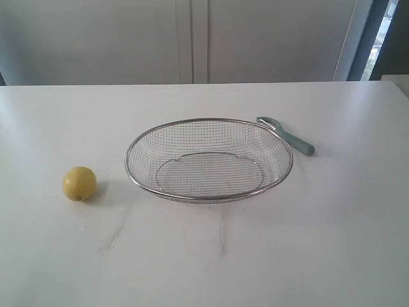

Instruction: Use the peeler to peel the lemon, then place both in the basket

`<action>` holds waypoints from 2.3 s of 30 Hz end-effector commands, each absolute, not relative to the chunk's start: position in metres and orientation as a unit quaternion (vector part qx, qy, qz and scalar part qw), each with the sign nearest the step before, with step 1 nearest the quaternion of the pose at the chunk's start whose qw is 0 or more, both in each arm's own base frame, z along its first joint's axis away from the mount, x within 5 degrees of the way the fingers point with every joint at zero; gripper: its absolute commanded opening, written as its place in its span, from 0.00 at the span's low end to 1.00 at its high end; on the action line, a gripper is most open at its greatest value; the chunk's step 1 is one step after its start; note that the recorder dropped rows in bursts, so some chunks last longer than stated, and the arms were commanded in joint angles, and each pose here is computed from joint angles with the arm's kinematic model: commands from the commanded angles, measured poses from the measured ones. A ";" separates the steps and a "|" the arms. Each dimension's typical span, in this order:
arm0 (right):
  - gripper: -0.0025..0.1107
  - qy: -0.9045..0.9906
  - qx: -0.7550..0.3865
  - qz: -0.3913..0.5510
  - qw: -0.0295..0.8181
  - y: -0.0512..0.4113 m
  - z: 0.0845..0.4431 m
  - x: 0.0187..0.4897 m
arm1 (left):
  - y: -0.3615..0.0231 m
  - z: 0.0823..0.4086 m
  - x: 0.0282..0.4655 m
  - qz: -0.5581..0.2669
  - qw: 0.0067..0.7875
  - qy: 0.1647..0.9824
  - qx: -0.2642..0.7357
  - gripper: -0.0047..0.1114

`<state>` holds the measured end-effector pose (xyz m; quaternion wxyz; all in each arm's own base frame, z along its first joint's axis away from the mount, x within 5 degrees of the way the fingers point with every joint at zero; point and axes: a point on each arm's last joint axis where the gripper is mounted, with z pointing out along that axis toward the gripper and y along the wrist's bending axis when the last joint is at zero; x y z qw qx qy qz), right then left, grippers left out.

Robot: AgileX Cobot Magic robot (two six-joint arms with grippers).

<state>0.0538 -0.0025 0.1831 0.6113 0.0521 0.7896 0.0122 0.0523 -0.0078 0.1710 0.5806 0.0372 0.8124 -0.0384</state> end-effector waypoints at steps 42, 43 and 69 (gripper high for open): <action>0.02 0.682 0.040 0.013 0.730 -0.002 0.211 0.056 | -0.008 0.169 0.052 -0.038 0.581 0.813 0.034 0.04; 0.02 0.682 0.040 0.013 0.730 -0.002 0.211 0.056 | -0.008 0.169 0.052 -0.038 0.581 0.813 0.034 0.04; 0.02 0.542 0.071 0.073 0.835 -0.002 0.272 0.055 | -0.008 0.169 0.052 -0.038 0.581 0.813 0.034 0.04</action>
